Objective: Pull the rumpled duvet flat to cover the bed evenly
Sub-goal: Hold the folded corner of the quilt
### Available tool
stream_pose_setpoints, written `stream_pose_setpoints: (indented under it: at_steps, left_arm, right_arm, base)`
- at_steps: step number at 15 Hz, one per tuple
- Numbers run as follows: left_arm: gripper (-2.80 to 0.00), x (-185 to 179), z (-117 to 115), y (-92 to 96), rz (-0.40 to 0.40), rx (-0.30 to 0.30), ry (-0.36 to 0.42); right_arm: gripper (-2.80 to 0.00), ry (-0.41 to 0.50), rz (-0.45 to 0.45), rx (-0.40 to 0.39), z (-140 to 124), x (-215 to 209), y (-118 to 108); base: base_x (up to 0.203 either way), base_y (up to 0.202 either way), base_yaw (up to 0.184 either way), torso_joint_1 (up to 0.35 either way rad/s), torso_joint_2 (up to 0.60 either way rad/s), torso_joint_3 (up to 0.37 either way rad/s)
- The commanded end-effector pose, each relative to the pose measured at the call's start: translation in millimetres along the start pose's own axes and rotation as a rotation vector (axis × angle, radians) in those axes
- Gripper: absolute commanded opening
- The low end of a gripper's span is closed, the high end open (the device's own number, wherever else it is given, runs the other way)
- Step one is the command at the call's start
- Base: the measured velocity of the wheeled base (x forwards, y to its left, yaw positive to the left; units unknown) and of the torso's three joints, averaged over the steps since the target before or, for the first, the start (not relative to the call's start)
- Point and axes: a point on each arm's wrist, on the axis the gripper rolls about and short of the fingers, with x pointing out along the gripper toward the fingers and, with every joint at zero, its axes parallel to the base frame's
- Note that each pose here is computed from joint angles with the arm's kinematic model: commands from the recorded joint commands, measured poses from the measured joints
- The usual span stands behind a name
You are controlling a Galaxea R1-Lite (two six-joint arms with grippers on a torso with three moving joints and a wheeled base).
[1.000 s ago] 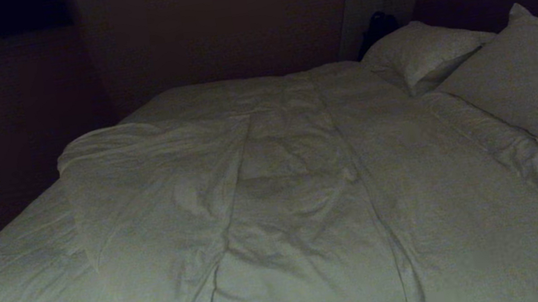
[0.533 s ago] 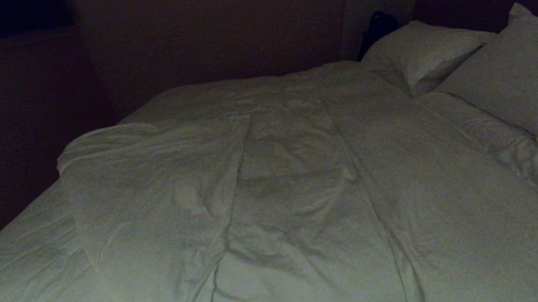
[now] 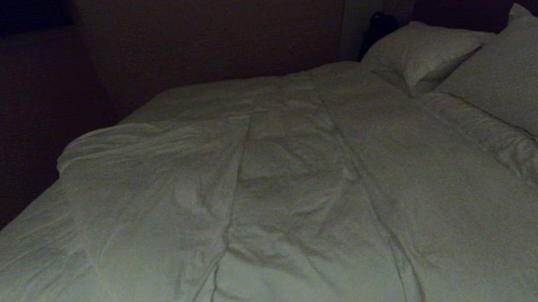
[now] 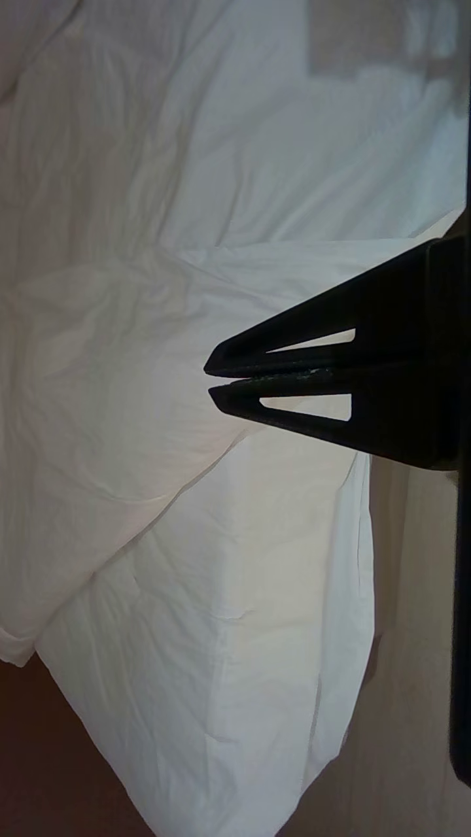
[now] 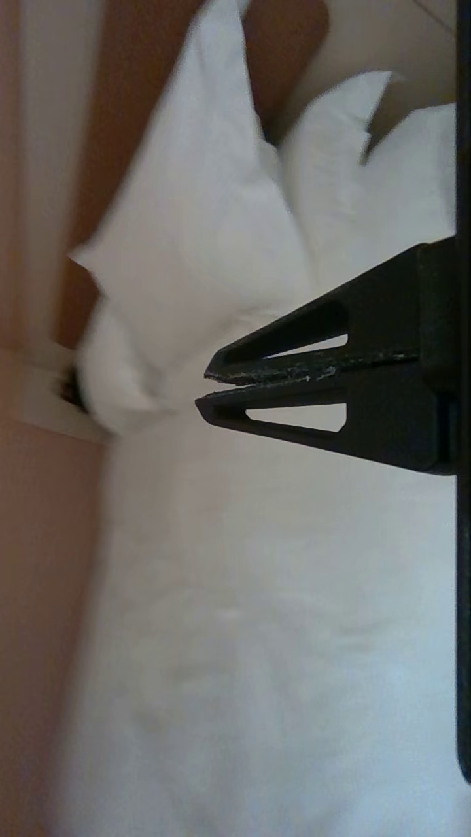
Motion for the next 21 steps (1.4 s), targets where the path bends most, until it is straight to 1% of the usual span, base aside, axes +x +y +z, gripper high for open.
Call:
stream_pose_setpoints:
  at_steps: [1, 2, 3, 4, 7, 10, 13, 16, 17, 19, 21]
  left_arm:
    - [-2.8, 0, 0, 0.0, 0.0, 0.0, 0.001]
    - [-2.8, 0, 0, 0.0, 0.0, 0.0, -0.001]
    - [-2.8, 0, 0, 0.0, 0.0, 0.0, 0.001]
    - [-2.8, 0, 0, 0.0, 0.001, 0.0, 0.001]
    - [-2.8, 0, 0, 0.0, 0.0, 0.0, 0.001]
    - [-2.8, 0, 0, 0.0, 0.0, 0.0, 0.001]
    - [-2.8, 0, 0, 0.0, 0.0, 0.0, 0.001]
    - [-2.8, 0, 0, 0.0, 0.001, 0.0, 0.001]
    - [-2.8, 0, 0, 0.0, 0.001, 0.0, 0.0]
    - [-2.8, 0, 0, 0.0, 0.0, 0.0, 0.001]
    - [-2.8, 0, 0, 0.0, 0.0, 0.0, 0.001]
  right_arm:
    - [-2.8, 0.065, 0.038, -0.043, -29, 9, 9]
    - [-2.8, 0.093, 0.055, -0.019, -41, 12, 13]
    - [-2.8, 0.108, 0.073, 0.024, -48, 13, 16]
    - [-2.8, 0.117, 0.09, 0.059, -53, 14, 17]
    - [-2.8, 0.161, 0.111, 0.12, -66, 15, 21]
    - [-2.8, 0.207, 0.117, 0.145, -78, 16, 25]
    - [-2.8, 0.21, 0.121, 0.155, -79, 15, 25]
    - [-2.8, 0.211, 0.153, 0.159, -80, 15, 26]
    - [-2.8, 0.223, 0.176, 0.164, -84, 15, 28]
    - [-2.8, 0.274, 0.191, 0.162, -90, 14, 29]
    - [-2.8, 0.272, 0.19, 0.16, -90, 14, 29]
  base:
    - [0.0, 0.0, 0.0, 0.0, 0.0, 0.0]
    - [0.0, 0.0, 0.0, 0.0, 0.0, 0.0]
    - [0.0, 0.0, 0.0, 0.0, 0.0, 0.0]
    - [0.0, 0.0, 0.0, 0.0, 0.0, 0.0]
    - [0.0, 0.0, 0.0, 0.0, 0.0, 0.0]
    - [0.0, 0.0, 0.0, 0.0, 0.0, 0.0]
    - [0.0, 0.0, 0.0, 0.0, 0.0, 0.0]
    - [0.0, 0.0, 0.0, 0.0, 0.0, 0.0]
    - [0.0, 0.0, 0.0, 0.0, 0.0, 0.0]
    - [0.0, 0.0, 0.0, 0.0, 0.0, 0.0]
    - [0.0, 0.0, 0.0, 0.0, 0.0, 0.0]
